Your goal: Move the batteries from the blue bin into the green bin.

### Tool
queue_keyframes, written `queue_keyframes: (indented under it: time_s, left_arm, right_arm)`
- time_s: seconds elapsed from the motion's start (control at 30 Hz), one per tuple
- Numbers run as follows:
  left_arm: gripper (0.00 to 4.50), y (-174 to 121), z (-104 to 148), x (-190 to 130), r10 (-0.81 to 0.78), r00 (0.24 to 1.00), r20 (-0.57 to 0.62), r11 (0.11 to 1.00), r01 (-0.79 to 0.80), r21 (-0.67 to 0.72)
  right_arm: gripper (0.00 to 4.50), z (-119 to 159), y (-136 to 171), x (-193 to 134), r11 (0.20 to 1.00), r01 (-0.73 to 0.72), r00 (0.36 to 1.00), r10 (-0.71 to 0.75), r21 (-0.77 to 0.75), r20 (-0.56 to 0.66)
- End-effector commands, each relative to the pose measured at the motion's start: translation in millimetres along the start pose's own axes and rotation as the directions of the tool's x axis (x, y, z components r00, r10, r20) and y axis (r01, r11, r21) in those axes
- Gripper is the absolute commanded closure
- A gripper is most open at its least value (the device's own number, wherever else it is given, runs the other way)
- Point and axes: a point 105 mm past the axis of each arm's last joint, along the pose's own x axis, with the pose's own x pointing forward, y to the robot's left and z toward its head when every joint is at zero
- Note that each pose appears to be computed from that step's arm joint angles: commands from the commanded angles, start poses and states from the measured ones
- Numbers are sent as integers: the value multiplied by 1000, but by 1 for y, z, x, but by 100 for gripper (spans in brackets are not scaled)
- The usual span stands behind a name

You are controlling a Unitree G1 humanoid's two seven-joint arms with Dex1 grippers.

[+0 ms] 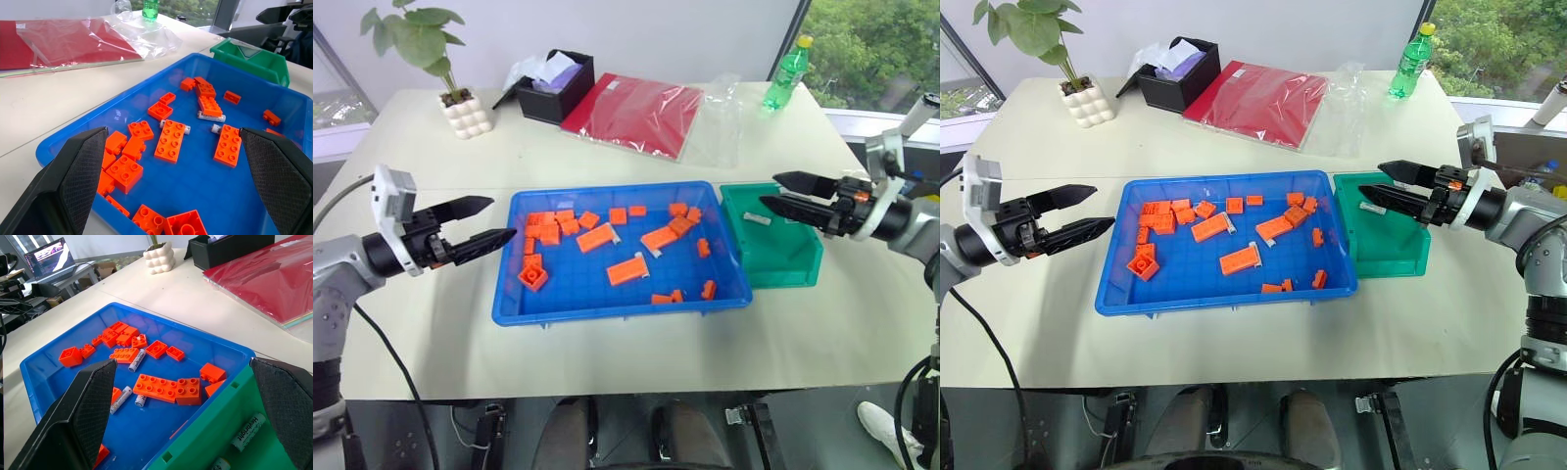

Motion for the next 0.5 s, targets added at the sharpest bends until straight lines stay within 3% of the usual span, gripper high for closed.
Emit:
queue_keyframes:
  time_s: [0.03,0.5]
  left_arm:
    - [0,0,15,0,17,999,32,996,-20,85]
    - [0,0,15,2,13,999,41,998,-15,62]
  right_arm:
    - [3,13,4,-1,999,-11,1000,12,-46,25]
    - [3,9,4,-2,999,-6,1000,7,-39,23]
